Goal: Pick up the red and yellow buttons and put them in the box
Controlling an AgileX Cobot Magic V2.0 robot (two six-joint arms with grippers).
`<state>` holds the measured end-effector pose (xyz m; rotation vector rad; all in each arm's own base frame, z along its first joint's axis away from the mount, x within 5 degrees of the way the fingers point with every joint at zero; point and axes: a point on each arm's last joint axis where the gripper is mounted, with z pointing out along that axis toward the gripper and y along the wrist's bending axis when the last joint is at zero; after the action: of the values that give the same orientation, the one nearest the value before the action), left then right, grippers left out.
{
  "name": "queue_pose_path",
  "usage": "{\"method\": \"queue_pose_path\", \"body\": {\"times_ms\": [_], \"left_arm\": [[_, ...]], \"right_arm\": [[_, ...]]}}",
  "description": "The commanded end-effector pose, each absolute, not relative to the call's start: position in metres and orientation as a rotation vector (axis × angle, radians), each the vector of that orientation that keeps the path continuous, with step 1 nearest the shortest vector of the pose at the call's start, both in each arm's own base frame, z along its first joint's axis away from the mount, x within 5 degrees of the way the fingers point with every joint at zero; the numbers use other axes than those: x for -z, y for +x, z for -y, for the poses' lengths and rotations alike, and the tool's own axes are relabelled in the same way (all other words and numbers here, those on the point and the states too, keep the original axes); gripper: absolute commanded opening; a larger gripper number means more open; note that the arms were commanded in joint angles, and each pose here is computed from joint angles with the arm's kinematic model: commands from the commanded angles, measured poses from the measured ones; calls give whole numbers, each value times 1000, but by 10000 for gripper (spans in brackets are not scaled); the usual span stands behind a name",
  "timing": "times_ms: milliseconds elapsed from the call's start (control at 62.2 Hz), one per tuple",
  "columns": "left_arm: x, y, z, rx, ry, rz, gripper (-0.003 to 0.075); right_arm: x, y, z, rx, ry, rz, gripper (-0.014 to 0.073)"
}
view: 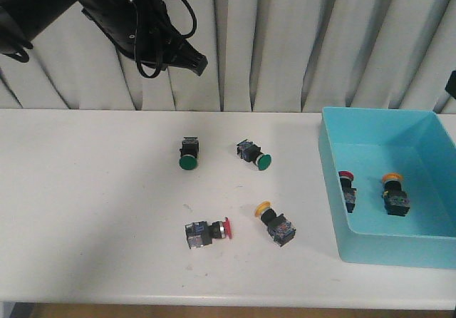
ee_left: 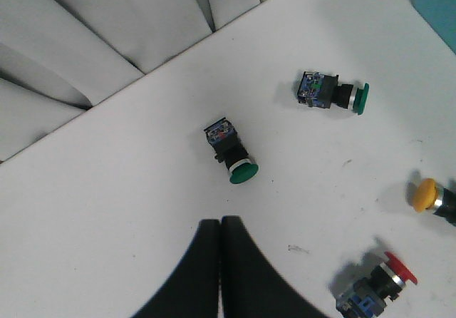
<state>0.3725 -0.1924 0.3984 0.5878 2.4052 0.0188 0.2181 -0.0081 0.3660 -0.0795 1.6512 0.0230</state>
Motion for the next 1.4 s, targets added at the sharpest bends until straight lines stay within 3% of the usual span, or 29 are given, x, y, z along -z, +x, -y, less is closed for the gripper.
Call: {"method": "queue_pose_path", "body": {"times_ms": [0, 821, 965, 1158, 1175, 1384], "left_arm": [[-431, 360, 185, 13, 542, -2296, -8], [-427, 362, 186, 6, 546, -2309, -8], [-438, 359, 180, -38, 538, -2240, -8], [-442, 328, 166, 20, 561, -2052, -8], [-411, 296, 151, 20, 620, -1963, -8], [-377, 244, 111, 71, 584, -1788, -8]], "right_arm": [[-380, 214, 5, -78, -85, -1591, -8], [-379, 214, 4, -81, -87, -1593, -8], [-379, 214, 4, -81, -87, -1593, -8], [-379, 214, 4, -80, -88, -1593, -8], [-379, 214, 4, -80, -88, -1593, -8], [-379, 214, 4, -80, -88, -1593, -8]]}}
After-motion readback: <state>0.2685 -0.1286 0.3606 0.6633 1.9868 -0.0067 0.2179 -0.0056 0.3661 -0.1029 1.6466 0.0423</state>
